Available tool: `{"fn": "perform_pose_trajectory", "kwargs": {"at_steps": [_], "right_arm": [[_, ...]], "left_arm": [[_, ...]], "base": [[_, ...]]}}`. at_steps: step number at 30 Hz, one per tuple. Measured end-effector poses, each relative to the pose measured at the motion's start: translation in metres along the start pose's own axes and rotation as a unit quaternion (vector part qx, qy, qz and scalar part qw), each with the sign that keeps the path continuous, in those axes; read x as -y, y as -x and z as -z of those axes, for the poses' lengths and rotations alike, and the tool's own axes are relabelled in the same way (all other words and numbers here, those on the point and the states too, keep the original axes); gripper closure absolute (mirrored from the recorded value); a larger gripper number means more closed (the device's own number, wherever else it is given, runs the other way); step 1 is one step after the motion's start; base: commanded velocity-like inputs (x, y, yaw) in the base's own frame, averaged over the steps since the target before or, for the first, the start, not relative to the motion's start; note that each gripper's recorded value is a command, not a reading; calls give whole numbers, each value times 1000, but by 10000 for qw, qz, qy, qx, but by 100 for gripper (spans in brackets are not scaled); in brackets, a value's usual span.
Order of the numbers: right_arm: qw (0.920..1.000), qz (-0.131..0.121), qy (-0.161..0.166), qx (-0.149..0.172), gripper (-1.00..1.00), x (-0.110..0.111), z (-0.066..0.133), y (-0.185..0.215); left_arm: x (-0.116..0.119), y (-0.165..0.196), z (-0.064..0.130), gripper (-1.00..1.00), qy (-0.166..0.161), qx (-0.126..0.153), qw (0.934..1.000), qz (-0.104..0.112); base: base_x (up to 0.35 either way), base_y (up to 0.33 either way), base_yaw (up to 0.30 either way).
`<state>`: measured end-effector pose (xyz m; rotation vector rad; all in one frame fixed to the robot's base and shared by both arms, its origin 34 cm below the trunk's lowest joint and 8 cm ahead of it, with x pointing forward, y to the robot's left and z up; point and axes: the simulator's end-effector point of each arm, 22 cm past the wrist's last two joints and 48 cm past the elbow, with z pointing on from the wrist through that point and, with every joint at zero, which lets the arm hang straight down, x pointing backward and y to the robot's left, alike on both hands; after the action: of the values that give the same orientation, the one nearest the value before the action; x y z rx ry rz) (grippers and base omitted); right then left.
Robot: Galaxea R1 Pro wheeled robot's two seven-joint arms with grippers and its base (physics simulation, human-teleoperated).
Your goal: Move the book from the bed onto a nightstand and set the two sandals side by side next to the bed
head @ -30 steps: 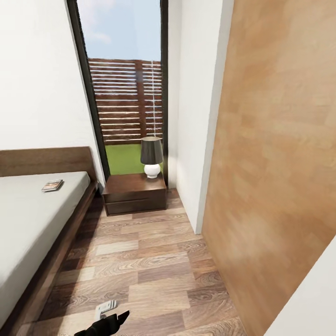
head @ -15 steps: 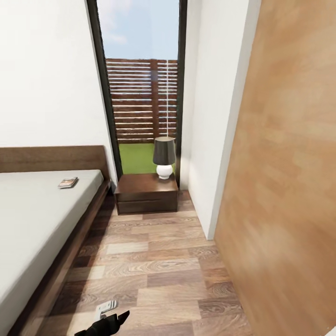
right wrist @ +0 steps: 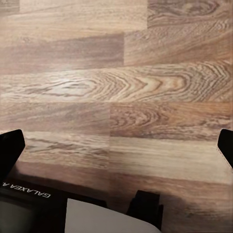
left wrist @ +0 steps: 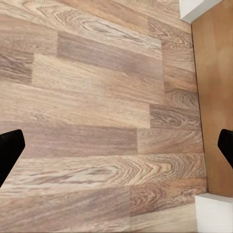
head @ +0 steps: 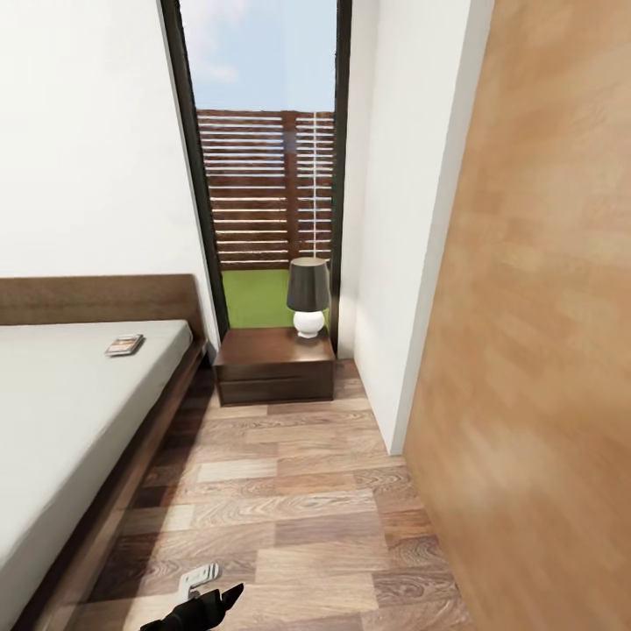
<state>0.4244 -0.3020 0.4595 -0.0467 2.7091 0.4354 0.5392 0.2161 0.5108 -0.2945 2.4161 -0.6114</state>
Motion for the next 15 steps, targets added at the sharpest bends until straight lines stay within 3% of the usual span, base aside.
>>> {"fn": "perform_pose_trajectory", "kwargs": {"at_steps": [15], "right_arm": [[10000, 1, 1, -2, -100, 0, 0, 0]], "left_arm": [[-1, 0, 0, -100, 4, 4, 10000, 1]], "base": [[283, -97, 0]]}}
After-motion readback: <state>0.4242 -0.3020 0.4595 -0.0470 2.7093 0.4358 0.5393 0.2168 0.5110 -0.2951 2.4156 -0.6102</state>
